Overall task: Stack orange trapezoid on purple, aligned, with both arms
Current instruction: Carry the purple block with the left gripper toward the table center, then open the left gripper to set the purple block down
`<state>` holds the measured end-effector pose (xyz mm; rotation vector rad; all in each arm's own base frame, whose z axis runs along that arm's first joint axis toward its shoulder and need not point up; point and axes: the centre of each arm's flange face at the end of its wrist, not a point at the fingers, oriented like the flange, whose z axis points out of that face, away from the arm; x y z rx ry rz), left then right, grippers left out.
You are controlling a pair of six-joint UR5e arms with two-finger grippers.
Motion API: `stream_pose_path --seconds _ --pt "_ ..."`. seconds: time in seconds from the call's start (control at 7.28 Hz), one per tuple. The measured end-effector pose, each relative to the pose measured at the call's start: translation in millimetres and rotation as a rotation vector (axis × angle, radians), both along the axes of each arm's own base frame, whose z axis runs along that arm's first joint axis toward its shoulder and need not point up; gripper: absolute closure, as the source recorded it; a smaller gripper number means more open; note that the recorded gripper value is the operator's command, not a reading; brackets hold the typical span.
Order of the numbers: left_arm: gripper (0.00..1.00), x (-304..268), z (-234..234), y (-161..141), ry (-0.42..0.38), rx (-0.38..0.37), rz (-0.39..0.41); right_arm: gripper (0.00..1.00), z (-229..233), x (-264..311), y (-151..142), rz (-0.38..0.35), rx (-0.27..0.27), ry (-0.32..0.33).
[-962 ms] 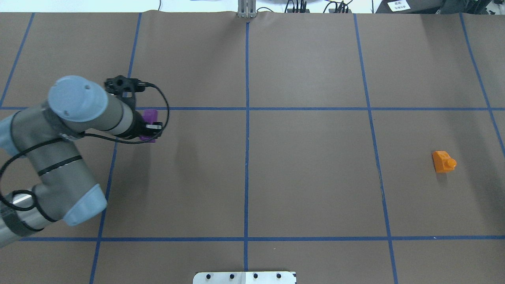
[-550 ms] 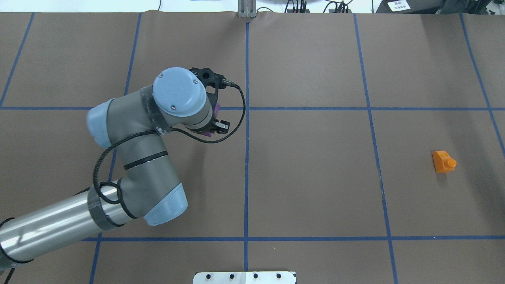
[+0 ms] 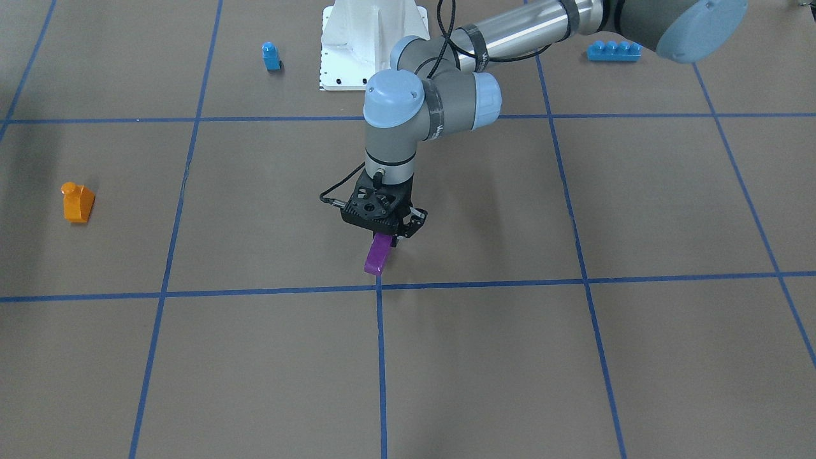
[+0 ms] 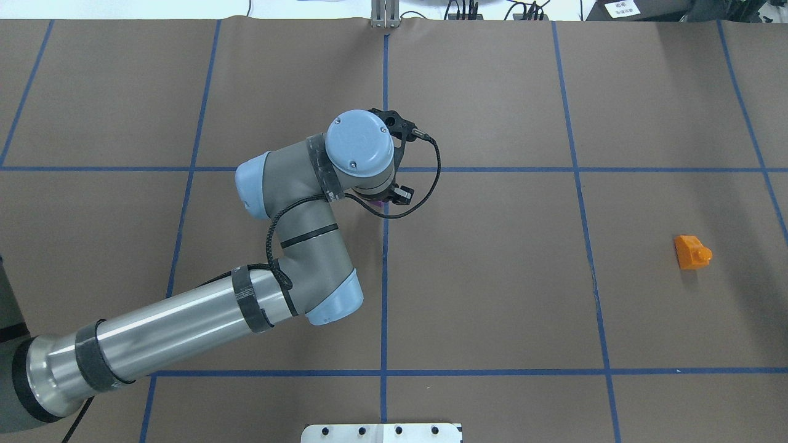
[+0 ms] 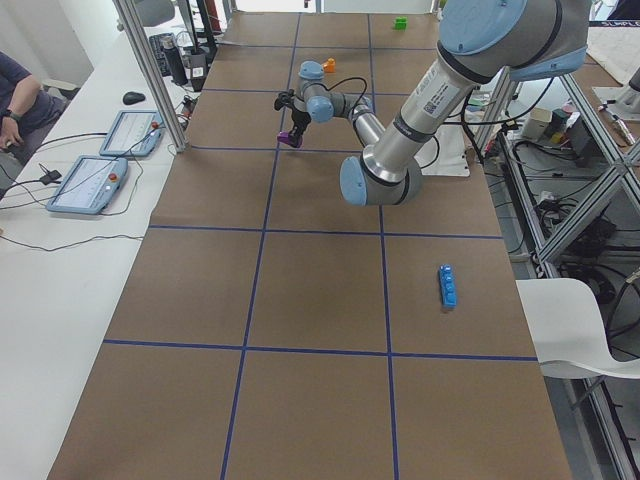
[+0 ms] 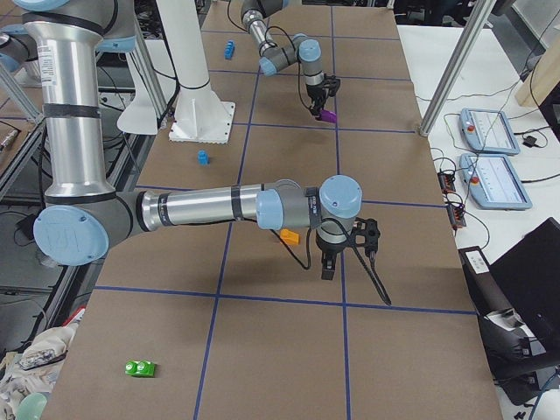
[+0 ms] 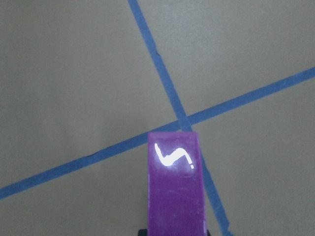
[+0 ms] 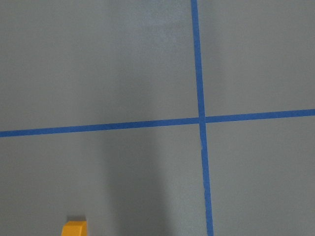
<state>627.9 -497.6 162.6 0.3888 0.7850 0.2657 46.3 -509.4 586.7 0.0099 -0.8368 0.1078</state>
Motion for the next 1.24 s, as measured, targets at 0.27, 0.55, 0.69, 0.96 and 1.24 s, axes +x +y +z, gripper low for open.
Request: stream_pose_path --seconds 0.27,0.55,0.69,0.96,1.24 --pt "1.00 14 2 1 -0.017 -0.017 0.007 0.00 -3 0 -1 0.006 -0.002 -0.006" --pt "0.38 22 12 2 -0.037 -0.032 0.009 0.00 -6 -1 -1 0.006 0.000 -0.019" --pt "0.00 24 15 2 -0.043 -0.036 0.009 0.00 -7 -1 -1 0.005 0.002 -0.022" --pt "0.00 27 16 4 -0.036 -0.049 -0.001 0.00 -8 -2 -2 0.005 0.005 -0.023" --pt "0.00 10 1 -5 0.006 -0.084 -0.037 0.00 -14 -7 -3 -0.003 0.013 -0.020"
